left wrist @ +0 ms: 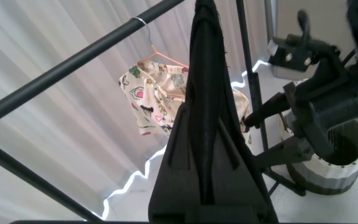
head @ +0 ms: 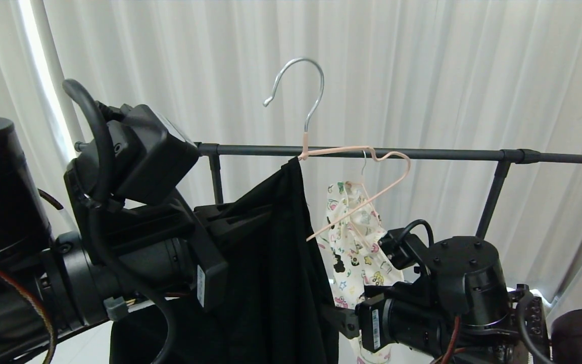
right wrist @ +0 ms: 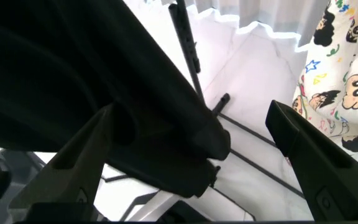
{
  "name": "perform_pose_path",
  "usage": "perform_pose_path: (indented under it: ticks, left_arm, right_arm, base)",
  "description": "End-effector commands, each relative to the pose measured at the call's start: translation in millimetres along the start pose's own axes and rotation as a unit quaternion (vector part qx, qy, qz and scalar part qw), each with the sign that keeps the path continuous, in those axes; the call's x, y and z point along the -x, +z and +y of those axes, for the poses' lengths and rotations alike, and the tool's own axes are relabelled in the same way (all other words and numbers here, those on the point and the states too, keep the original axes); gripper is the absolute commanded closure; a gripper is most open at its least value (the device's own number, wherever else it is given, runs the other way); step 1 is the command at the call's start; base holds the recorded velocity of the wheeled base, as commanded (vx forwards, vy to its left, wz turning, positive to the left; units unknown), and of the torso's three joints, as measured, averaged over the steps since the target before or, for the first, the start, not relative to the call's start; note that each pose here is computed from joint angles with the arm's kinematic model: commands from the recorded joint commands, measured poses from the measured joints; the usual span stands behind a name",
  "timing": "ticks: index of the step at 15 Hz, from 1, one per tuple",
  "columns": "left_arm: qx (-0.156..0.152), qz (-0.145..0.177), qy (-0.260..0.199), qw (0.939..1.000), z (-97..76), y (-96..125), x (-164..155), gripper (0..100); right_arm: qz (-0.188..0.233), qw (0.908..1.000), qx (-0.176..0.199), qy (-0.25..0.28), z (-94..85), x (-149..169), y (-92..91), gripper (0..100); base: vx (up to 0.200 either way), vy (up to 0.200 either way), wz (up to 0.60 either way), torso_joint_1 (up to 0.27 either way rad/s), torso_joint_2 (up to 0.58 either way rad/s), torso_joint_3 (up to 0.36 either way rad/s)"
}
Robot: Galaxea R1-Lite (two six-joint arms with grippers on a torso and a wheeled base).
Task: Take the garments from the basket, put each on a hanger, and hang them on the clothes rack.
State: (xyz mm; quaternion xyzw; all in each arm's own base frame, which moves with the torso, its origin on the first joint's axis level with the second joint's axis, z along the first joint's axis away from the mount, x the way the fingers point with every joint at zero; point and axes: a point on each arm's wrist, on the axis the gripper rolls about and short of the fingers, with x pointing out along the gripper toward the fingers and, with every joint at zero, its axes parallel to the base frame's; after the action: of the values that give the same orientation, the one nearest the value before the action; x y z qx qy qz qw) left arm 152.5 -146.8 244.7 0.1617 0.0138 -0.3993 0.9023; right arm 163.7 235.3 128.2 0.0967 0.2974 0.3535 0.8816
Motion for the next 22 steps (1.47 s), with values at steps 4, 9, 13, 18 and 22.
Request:
perform_pose_path:
  ticks: [4,9,13,18,22]
  left_arm:
    - [0.000,-0.005,0.002,1.0000,0.6,1.9,2.2,100]
    - [0.003,0.020,0.012,0.9997,-2.9,-16.1,15.3,100]
    - [0.001,0.025,0.009,0.9996,-10.0,-32.5,40.1,100]
    - [0.000,0.034,-0.005,0.9994,-20.2,-52.8,62.6,100]
    - [0.004,0.059,-0.030,0.9978,-25.7,-67.5,61.7,100]
  right_arm:
    - [0.008,0.9996,-0.003,-0.025,-9.6,-5.2,-4.8,0]
    - [-0.038,0.9899,0.009,-0.137,-64.6,0.5,19.7,0]
    - [-0.071,0.9810,0.011,-0.180,-91.8,13.1,38.8,0]
    - [-0.105,0.9787,0.007,-0.177,-91.5,17.6,57.0,0]
    - [-0.141,0.9769,0.007,-0.161,-85.5,24.7,76.2,0]
  base:
    - [0.000,0.000,0.00,0.000,0.00,0.000]
    - [0.000,0.000,0.00,0.000,0.00,0.000]
    - [0.000,0.000,0.00,0.000,0.00,0.000]
    - [0.000,0.000,0.00,0.000,0.00,0.000]
    - [0.000,0.000,0.00,0.000,0.00,0.000]
